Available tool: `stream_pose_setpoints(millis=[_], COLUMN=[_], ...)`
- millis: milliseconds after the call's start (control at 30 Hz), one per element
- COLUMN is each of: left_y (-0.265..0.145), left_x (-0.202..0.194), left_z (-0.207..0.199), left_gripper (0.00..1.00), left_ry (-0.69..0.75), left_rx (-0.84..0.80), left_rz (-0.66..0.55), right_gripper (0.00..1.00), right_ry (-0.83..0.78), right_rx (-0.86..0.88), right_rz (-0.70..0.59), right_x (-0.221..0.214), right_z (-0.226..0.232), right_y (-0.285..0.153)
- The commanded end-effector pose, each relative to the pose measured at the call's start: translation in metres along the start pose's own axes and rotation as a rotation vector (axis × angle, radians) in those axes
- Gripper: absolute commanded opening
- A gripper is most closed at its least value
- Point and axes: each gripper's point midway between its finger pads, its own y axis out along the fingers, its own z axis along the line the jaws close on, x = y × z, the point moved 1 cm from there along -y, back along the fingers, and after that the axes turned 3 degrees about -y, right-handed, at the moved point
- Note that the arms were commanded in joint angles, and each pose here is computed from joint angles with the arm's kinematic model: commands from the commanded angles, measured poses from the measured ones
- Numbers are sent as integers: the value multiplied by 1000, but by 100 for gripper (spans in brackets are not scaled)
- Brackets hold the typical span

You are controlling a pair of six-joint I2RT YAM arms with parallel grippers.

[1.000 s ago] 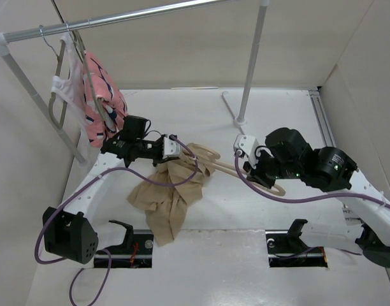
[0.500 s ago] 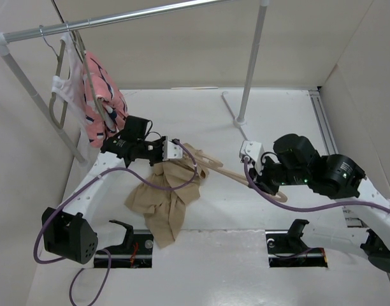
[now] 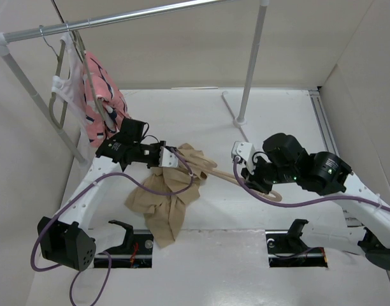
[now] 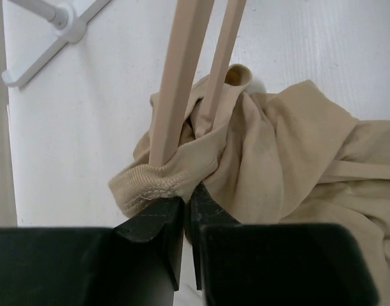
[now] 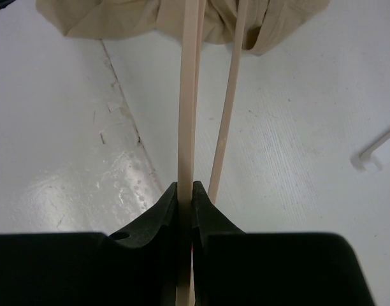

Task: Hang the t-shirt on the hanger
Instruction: Place tshirt on hanger

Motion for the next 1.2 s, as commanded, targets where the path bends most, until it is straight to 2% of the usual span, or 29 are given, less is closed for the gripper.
stream_pose_setpoints(millis=[0,33,300,567,700,733,833,933,1033,1167], left_y=[-1,-1,-3,-20,-22,-25,-22,-29,-32,-31], left_x=[28,29,26,63,48,36,9,21,47,53], left_z=[-10,-10,-1,14,27,36,50,58,49,16], left_gripper=[4,0,0,0,0,0,0,0,0,0], left_ry=[100,100,95,171,197,199,145,167,261,214], left_rx=[-51,-53,-28,4,47,87,129,128,69,-77], left_rz=[-130,-139,-99,-188,-85,-10,74,18,-85,-142], right_gripper=[0,0,0,0,0,0,0,0,0,0], right_ry=[-68,-78,-87,-88,-100,-104,-105,-114,-105,-65], right_rx=[92,113,156,195,210,231,260,252,203,90], right_rz=[-82,-79,-53,-68,-116,-131,-168,-194,-184,-146], right_x=[22,23,8,3,8,10,17,24,25,16], right_z=[11,13,19,26,32,36,43,42,32,7], right_y=[13,15,29,41,28,22,11,4,6,10])
